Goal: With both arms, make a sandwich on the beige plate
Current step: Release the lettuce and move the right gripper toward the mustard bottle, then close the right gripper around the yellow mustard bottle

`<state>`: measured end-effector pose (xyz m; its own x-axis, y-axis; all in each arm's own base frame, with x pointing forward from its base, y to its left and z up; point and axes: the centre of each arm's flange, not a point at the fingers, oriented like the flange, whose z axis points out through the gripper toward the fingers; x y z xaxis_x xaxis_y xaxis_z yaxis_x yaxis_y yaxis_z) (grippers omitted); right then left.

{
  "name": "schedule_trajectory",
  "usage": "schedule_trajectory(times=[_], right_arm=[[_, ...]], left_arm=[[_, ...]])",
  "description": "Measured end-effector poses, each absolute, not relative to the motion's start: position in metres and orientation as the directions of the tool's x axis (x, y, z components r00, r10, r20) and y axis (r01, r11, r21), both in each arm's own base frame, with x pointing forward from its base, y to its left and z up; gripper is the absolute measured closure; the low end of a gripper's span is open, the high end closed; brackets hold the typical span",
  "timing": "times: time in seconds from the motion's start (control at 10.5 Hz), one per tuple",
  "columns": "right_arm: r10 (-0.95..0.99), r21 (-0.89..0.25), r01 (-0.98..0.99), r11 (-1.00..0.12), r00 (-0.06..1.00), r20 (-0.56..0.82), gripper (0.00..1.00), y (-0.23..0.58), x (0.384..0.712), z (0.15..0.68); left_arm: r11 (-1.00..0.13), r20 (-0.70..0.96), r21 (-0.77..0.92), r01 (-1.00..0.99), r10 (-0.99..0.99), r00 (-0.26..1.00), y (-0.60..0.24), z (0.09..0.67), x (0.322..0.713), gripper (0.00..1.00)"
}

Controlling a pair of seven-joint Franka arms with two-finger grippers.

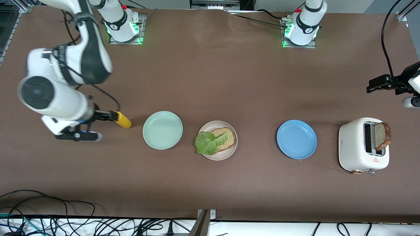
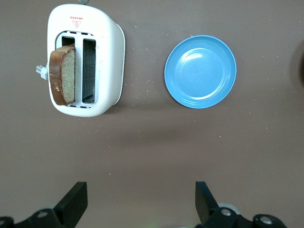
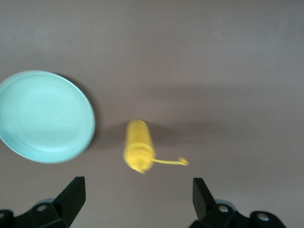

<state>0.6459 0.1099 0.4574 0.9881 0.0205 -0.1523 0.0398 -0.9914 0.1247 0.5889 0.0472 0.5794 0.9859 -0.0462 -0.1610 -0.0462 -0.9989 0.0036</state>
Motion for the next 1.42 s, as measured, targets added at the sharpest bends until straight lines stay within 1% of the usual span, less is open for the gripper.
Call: schedule_trajectory(times=[0.19,0.47,0.76,1.14,1.42], right_arm=[[0.115,0.09,0.131,-0.987,0.98,-0.159,0.0,0.054,0.63,0.455],[0.264,-0.019,0.264,-0.964,0.958,-0.113,0.0,-0.033,0.607,0.412],[0.359,-0.117,0.351,-0.929,0.932,-0.056,0.0,-0.089,0.587,0.376],[0.486,-0.256,0.493,-0.831,0.869,0.095,0.0,-0.128,0.572,0.343],[0.579,-0.321,0.642,-0.696,0.766,0.278,0.0,-0.149,0.561,0.317]], left_arm=[[-0.999,-0.161,0.004,-0.05,-0.05,0.986,0.047,0.579,0.589,0.0],[-0.998,-0.161,0.006,-0.062,-0.062,0.985,0.041,0.579,0.59,0.0],[-0.998,-0.161,0.006,-0.067,-0.067,0.985,0.038,0.579,0.59,0.0],[-0.998,-0.161,0.007,-0.068,-0.068,0.984,0.037,0.579,0.59,0.0],[-0.998,-0.162,0.007,-0.068,-0.068,0.984,0.037,0.578,0.59,0.0]])
